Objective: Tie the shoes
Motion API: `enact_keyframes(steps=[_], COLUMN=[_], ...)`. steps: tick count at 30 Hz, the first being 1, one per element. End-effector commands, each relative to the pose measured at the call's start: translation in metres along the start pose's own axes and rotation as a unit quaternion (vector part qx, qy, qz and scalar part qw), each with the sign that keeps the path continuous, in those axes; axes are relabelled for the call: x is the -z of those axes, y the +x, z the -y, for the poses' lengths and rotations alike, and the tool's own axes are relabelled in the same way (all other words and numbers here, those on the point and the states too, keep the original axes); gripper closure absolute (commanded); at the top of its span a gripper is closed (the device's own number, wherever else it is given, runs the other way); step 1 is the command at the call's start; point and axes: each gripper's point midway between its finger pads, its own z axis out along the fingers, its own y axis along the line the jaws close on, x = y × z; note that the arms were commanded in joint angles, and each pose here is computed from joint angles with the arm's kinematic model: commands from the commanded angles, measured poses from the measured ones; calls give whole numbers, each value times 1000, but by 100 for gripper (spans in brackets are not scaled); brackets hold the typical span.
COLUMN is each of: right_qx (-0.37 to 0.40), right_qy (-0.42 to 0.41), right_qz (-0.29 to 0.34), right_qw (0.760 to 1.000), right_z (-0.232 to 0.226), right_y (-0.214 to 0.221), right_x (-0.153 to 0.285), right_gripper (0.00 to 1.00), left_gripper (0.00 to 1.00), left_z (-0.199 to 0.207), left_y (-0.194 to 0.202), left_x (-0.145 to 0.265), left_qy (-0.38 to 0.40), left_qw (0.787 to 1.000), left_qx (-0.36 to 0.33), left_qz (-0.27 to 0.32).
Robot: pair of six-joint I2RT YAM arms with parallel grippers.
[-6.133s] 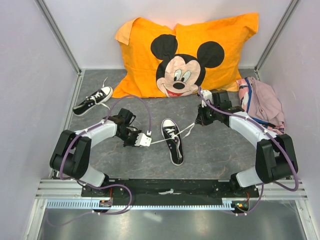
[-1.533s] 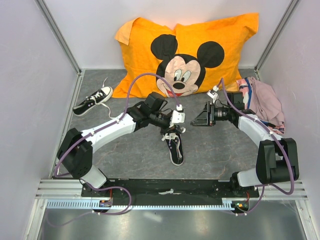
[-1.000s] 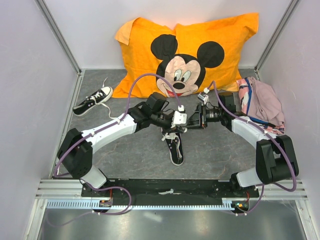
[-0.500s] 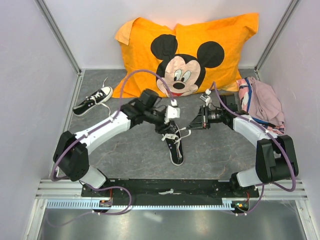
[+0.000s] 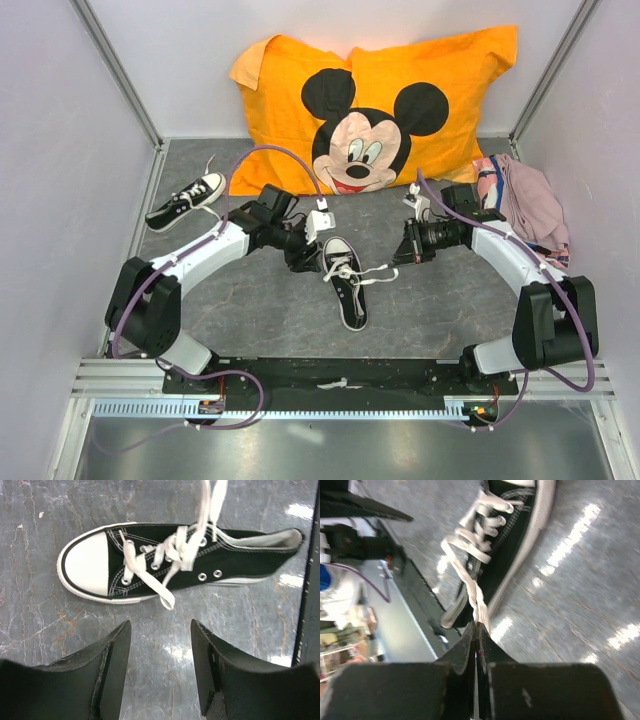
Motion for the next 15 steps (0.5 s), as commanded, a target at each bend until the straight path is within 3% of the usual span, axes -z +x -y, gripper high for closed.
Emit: enact_keyframes(steps=[1, 15], right_qx=[67, 102], right_qy=[57, 88], right_qz=[0, -28], right_qw=[996, 991], right_z=[9, 26], right_y=[-2, 1], right_x=[15, 17], right_gripper=[100, 100], left_gripper=[44, 57], left_z=[-12, -18], left_y=[-10, 0], left_x=[-15, -61], left_qy=[-29, -50], left_qw=[999, 995], left_qx=[36, 77], left_qz=[12, -29])
